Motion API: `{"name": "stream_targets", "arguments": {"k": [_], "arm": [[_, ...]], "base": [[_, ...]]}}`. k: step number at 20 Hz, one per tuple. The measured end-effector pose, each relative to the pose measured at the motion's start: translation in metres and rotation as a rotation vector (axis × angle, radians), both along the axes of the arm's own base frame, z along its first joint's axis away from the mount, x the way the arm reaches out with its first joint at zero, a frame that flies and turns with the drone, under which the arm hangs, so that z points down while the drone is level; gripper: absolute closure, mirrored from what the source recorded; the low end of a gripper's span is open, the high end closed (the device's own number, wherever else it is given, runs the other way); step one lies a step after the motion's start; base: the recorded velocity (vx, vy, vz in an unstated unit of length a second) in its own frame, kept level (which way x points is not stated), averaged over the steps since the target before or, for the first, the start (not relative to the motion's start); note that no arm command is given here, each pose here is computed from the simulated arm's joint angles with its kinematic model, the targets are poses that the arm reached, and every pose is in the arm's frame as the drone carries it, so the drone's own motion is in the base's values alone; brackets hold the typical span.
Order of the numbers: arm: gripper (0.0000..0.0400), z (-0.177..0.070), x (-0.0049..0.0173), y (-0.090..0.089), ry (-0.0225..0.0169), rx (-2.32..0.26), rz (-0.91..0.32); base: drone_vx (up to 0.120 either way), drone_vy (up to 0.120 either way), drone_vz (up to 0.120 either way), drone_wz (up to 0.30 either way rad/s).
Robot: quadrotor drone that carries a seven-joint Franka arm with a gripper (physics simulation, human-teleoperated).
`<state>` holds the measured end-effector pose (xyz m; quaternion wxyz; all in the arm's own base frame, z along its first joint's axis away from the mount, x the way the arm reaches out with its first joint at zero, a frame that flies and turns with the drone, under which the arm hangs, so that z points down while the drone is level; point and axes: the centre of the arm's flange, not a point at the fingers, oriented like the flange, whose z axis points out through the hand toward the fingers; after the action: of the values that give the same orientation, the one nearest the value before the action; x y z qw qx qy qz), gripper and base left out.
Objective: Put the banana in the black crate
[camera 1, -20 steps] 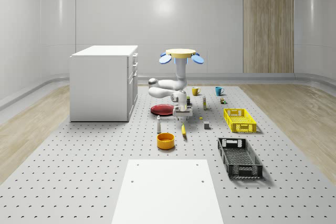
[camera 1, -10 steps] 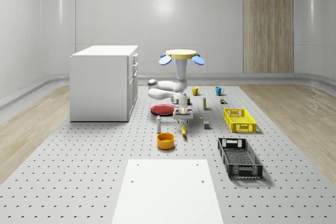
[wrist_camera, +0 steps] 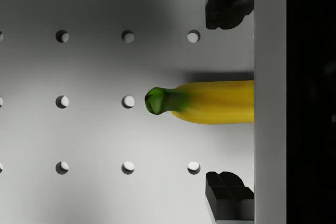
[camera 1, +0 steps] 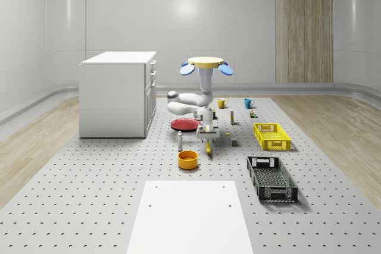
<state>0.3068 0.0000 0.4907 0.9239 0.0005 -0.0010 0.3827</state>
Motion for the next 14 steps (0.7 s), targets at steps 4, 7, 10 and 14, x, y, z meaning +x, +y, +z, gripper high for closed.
{"name": "stream_targets", "arguments": {"k": [4, 7, 10, 14], "arm": [[0.0000, 0.000, 0.0000, 0.000, 0.0000, 0.000, 0.000], [0.0000, 0.000, 0.0000, 0.000, 0.0000, 0.000, 0.000], [0.0000, 0.002, 0.0000, 0.000, 0.0000, 0.000, 0.000], [0.0000, 0.015, 0.0000, 0.000, 0.0000, 0.000, 0.000]], "base": [[0.120, 0.000, 0.000, 0.000], [0.120, 0.000, 0.000, 0.000], [0.040, 0.000, 0.000, 0.000], [0.000, 0.000, 0.000, 0.000]]}}
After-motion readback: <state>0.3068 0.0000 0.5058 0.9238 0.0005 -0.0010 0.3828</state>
